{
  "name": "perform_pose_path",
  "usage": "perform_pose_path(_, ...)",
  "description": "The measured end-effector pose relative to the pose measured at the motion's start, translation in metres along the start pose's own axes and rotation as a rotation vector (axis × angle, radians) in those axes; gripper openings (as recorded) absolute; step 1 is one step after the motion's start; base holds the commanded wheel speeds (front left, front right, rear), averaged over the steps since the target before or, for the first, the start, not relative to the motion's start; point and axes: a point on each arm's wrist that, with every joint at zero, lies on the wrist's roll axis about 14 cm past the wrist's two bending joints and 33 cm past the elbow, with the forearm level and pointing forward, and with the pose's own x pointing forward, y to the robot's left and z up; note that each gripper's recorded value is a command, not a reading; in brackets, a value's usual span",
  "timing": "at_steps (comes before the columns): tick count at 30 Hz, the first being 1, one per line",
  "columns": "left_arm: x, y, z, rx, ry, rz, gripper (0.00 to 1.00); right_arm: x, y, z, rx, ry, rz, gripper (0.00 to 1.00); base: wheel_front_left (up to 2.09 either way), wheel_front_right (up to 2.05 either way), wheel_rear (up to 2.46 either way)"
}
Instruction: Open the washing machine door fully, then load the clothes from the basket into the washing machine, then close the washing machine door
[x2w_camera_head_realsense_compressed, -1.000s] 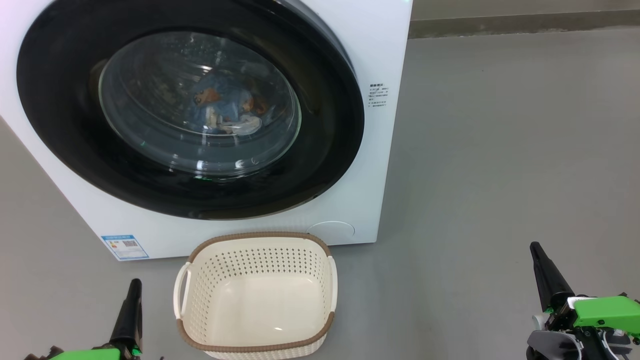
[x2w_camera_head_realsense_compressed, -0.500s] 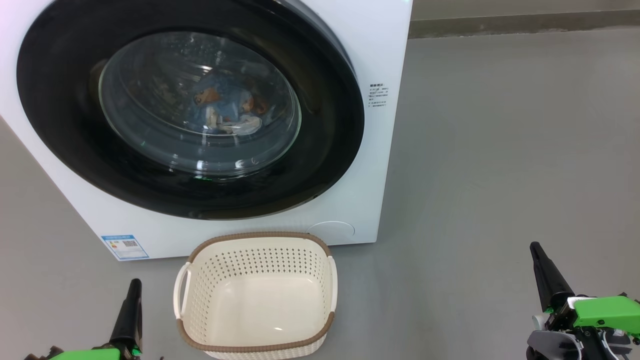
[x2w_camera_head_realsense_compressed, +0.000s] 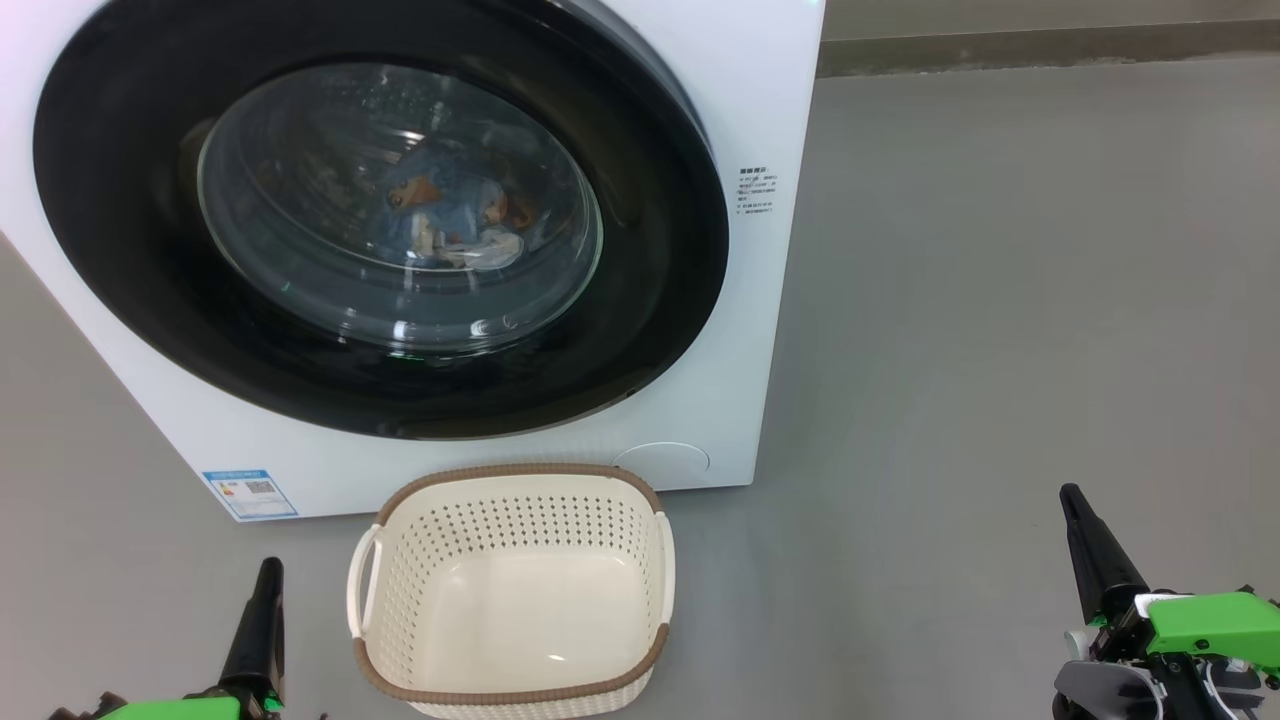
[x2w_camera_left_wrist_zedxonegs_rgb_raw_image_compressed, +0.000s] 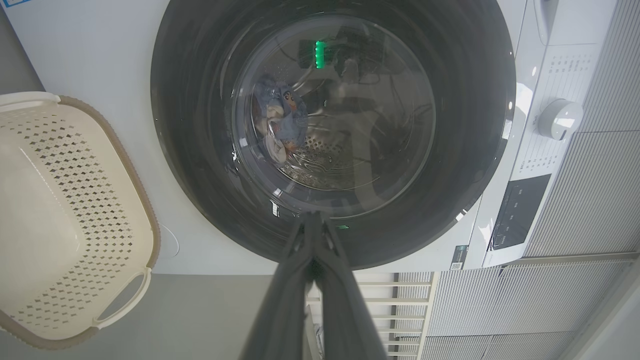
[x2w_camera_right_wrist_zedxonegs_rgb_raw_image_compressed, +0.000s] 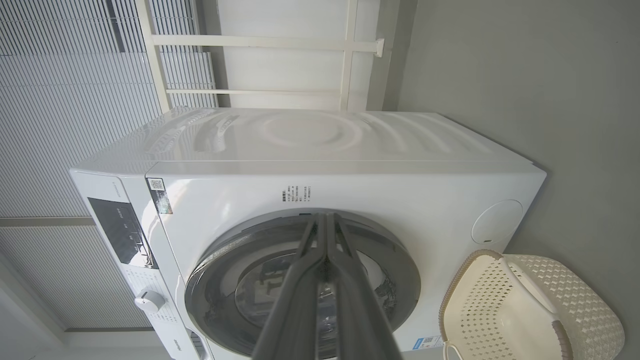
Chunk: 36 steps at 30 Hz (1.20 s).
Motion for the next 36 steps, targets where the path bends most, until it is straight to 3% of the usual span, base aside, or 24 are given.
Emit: perform_pose_path(36,0.0000,0.0000,0.0001,-0.001,-0.001,0.000,0.00,0.0000,0.0000,0.0000,0.000,0.000,0.000,0.00,0.00,0.00,0.00)
